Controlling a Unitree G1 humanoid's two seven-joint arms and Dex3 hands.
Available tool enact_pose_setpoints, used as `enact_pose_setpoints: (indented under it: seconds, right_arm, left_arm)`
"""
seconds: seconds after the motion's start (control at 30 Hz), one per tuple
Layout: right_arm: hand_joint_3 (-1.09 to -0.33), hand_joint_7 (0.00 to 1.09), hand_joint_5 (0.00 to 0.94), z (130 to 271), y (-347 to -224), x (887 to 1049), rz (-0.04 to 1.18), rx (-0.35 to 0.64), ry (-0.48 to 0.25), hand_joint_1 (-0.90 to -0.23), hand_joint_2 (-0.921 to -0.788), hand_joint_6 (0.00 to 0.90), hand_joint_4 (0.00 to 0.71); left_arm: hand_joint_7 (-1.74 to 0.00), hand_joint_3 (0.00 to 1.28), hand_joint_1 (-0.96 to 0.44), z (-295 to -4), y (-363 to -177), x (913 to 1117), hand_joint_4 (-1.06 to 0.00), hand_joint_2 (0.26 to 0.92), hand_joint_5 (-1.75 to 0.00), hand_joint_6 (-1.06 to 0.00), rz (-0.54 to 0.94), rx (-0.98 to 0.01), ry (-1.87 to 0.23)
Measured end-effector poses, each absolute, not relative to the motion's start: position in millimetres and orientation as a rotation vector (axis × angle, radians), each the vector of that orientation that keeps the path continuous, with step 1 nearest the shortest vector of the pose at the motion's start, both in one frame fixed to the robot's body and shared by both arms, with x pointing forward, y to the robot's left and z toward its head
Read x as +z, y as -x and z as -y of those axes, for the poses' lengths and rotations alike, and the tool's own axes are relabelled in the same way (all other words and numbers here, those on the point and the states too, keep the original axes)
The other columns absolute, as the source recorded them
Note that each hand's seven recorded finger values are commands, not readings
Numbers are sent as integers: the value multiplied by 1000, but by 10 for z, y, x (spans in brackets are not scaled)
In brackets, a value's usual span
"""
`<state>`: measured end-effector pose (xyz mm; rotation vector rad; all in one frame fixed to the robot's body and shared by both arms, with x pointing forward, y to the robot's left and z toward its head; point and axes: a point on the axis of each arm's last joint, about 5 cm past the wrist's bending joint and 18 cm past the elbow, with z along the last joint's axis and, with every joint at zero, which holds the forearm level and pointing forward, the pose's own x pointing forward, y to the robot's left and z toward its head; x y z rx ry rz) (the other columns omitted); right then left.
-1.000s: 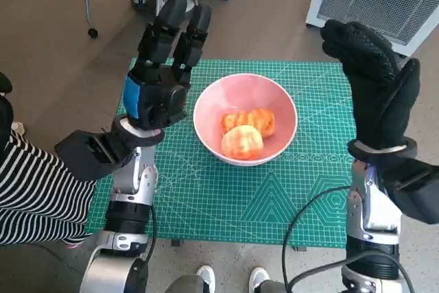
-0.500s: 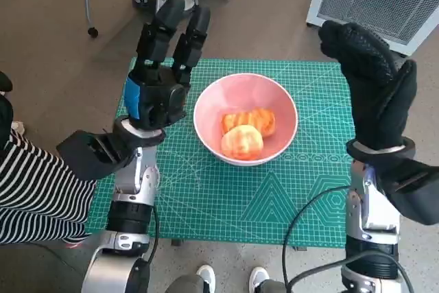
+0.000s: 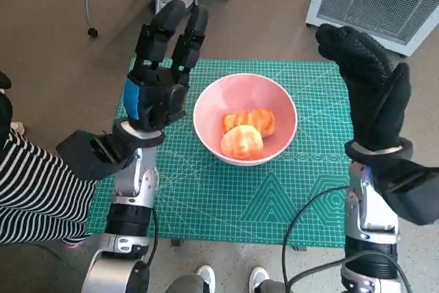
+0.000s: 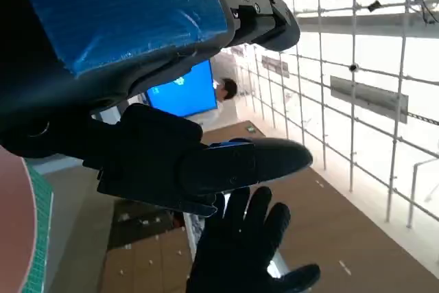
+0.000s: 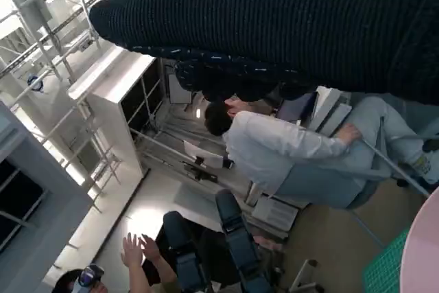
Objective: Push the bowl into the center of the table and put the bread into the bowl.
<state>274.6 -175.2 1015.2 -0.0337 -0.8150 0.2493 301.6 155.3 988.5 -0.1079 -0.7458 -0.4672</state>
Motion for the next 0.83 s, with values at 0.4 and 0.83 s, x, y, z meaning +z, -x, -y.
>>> enact_pose_setpoints:
  seconds: [0.4,0.83]
  right_arm:
    - [-687,367,3,1759,-2747,10125,808,246,32,-663,-921,146,222]
    - [-680,367,2,1762,-2764,10085,791,241,26,-666,-921,153,222]
  left_arm:
    - [-642,234,-55,-1548,-3005,9886,-194,893,-40,1,760,-450,83]
    - [-652,236,-57,-1550,-3007,9875,-202,901,-39,1,756,-451,93]
